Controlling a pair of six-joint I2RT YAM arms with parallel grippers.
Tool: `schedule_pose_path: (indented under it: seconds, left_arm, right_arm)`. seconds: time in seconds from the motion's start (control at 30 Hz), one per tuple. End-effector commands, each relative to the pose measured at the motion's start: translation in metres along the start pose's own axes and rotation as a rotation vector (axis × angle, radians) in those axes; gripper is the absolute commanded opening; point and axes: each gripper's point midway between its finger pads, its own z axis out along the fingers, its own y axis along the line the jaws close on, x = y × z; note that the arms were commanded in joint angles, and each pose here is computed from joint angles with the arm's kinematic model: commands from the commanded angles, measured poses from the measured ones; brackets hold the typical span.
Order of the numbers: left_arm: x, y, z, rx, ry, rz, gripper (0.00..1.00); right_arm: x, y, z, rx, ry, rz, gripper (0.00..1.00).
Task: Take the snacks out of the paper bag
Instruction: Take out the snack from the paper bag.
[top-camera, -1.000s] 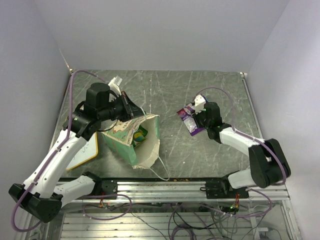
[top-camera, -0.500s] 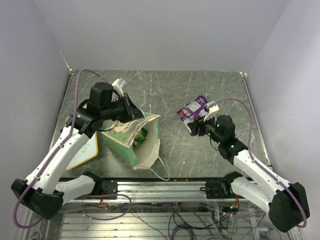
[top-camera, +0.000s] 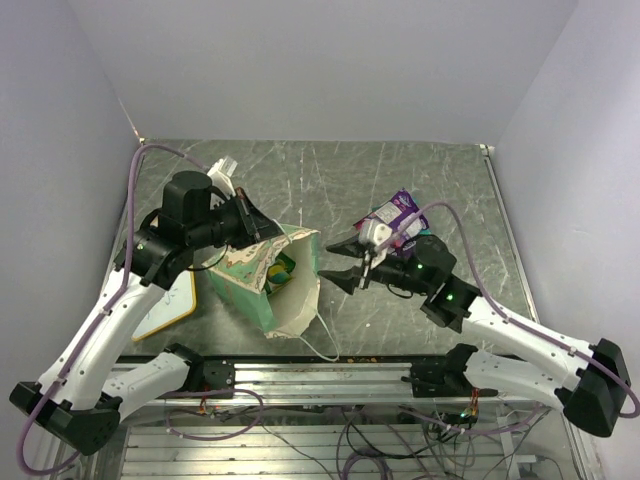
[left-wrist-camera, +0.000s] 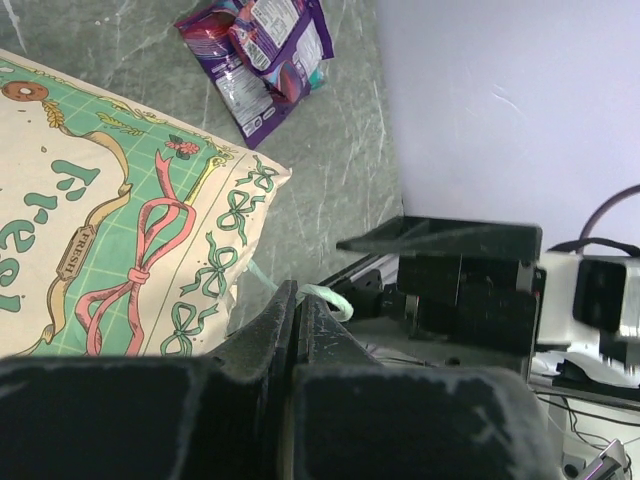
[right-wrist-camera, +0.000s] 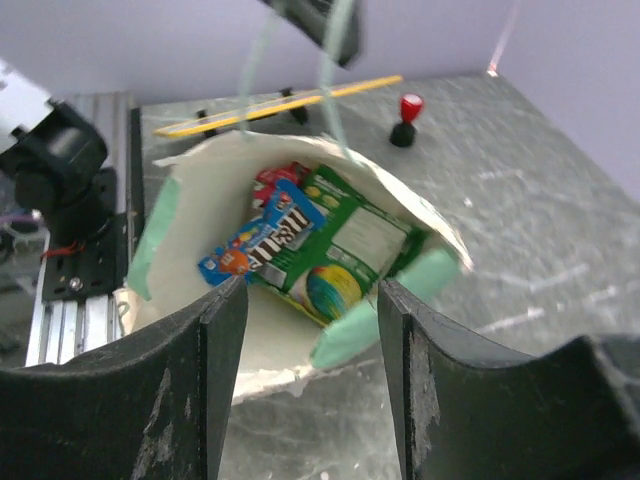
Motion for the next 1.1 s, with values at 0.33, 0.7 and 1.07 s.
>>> schedule_pose_path:
  seconds: [0.33, 0.7, 1.07]
  left_arm:
    - [-0.004, -0.006, -0.008, 0.007, -0.013, 0.023, 0.07]
    - [-0.001, -0.009, -0.011, 0.028, -0.016, -0.008, 0.07]
    - [0.003, -0.007, -0.006, 0.030, 0.010, -0.015, 0.07]
  right_arm:
    - [0.057, 0.040, 0.062, -0.290, 0.250, -0.592, 0.56]
    - [0.110, 0.049, 0.092, -0.333, 0.323, -0.686, 0.59]
    - [0.141, 0.031, 0.123, -0.306, 0.373, -0.816, 0.62]
